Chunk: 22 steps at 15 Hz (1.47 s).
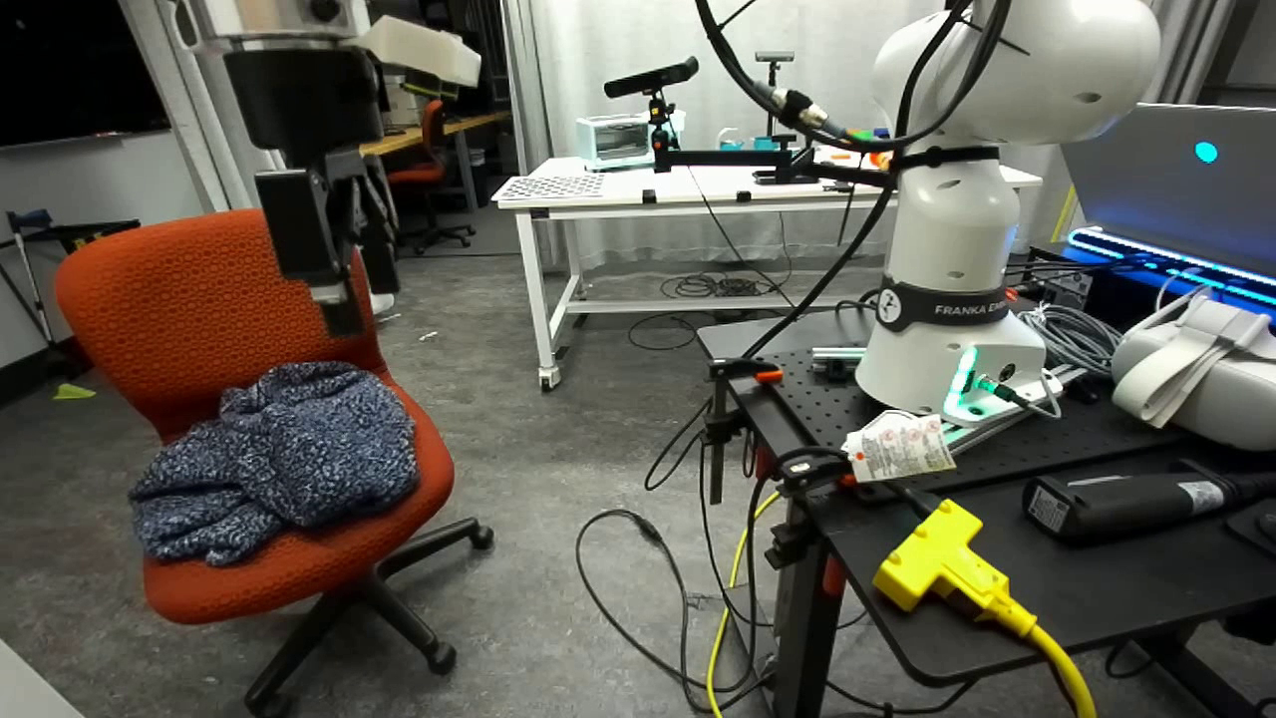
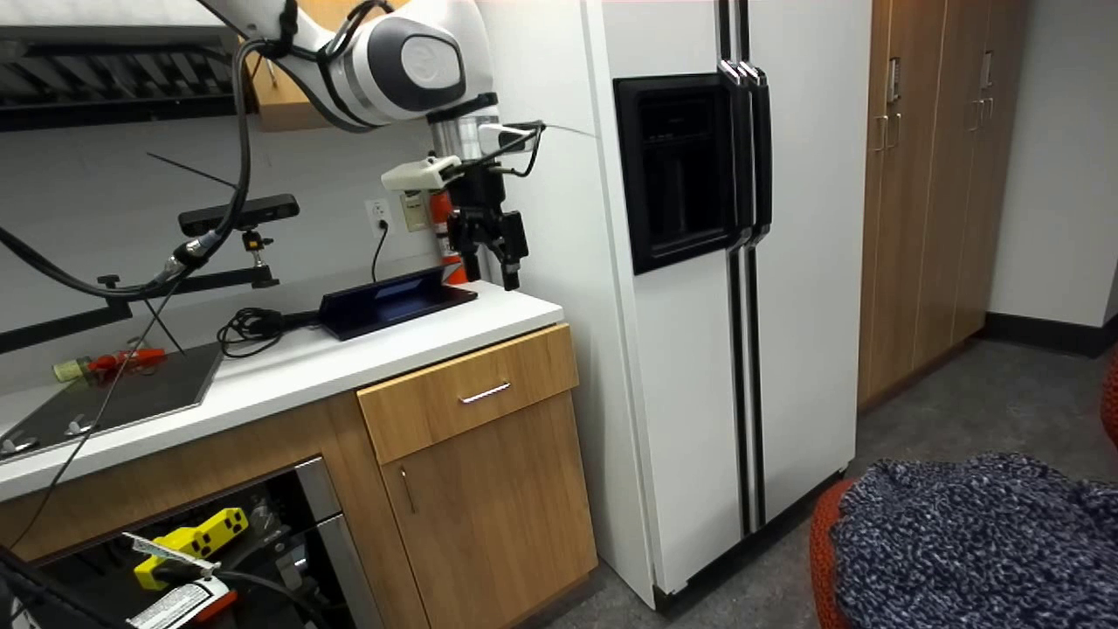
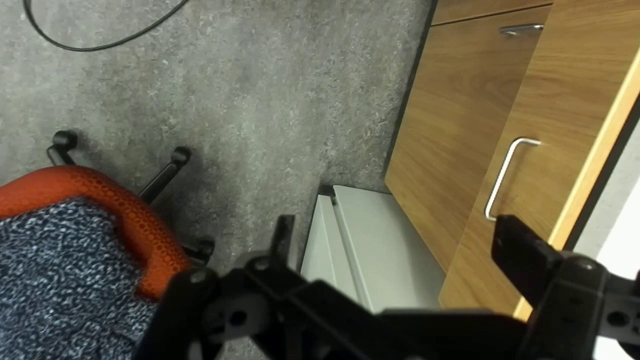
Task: Open the drawer on the far right
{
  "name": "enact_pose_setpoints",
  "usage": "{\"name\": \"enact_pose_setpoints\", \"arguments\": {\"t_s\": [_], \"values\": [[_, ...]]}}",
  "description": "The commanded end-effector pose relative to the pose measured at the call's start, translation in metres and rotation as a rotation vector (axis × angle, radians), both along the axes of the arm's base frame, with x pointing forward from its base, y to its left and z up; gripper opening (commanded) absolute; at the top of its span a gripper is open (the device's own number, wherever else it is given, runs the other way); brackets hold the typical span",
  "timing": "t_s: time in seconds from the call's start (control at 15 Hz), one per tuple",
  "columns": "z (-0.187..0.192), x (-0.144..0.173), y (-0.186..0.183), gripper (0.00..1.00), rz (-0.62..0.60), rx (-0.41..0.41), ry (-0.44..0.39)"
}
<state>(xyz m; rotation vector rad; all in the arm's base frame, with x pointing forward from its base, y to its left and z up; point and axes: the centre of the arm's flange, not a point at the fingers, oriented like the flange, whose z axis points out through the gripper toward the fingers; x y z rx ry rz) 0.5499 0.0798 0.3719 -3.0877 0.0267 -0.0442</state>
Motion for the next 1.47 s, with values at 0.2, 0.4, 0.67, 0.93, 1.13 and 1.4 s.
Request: {"name": "enact_pose_setpoints", "arguments": {"t_s": [0.2, 0.4, 0.67, 0.93, 1.13, 1.4], "values": [[-0.025, -0.004, 0.018, 1.0, 0.006, 0.047, 0.02], [-0.023, -0.002, 0.015, 1.0, -0.001, 0.047, 0.016], [-0.04, 0.002, 0.022, 1.0, 0.029, 0.076, 0.033], [-0.078, 0.005, 0.042, 1.0, 0.055, 0.208, 0.101], [-0.098, 0.012, 0.058, 1.0, 0.104, 0.316, 0.144], [-0.102, 0.004, 0.062, 1.0, 0.108, 0.298, 0.143]]}}
